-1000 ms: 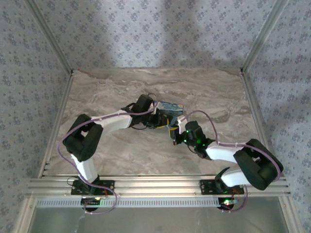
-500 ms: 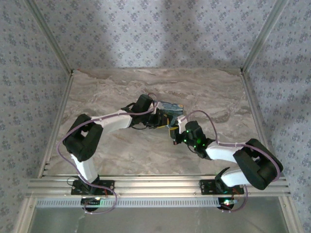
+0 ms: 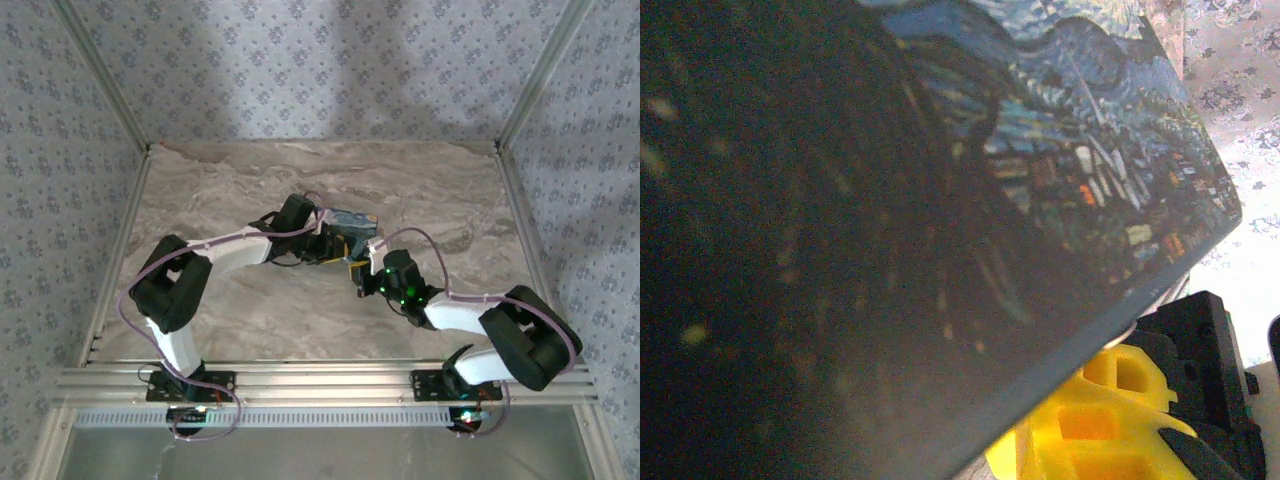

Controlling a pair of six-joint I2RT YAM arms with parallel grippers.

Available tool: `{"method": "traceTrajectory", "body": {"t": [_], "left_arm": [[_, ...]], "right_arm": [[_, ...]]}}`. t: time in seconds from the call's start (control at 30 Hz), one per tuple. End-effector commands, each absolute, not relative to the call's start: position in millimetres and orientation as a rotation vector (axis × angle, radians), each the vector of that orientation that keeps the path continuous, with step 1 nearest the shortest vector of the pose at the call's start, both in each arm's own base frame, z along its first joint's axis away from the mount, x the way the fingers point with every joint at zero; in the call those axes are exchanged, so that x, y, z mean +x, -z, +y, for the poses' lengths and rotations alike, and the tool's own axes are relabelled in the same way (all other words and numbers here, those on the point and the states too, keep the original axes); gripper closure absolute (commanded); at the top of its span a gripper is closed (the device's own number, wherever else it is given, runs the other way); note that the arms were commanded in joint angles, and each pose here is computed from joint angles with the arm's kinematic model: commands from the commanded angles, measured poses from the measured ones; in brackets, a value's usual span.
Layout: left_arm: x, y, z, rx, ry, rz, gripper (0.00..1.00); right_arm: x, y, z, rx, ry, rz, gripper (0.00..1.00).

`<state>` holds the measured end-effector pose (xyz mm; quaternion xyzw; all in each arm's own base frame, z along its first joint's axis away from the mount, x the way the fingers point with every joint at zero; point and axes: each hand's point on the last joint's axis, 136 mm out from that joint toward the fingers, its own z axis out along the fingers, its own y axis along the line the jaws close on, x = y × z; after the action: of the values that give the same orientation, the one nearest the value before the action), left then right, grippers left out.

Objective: Unlock the padlock with the key

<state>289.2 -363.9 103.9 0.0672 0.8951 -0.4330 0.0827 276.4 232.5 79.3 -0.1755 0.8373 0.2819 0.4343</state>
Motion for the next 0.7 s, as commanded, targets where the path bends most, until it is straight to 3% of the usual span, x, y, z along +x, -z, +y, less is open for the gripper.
{"method": "traceTrajectory", "body": {"t": [0.0,0.67], "left_arm": [[289.5,-134.6,-374.9,0.26,1.377,2.588,0.76],[288.2,-136.3,-376.6,0.252,1.4,2.584,0.76]], "right_arm": [[281.8,-89.6,234.5,-0.411,-0.731,2.035,1.0],[284.2,-102.7,239.4,-0.387,-0.797,1.985,1.0]]}}
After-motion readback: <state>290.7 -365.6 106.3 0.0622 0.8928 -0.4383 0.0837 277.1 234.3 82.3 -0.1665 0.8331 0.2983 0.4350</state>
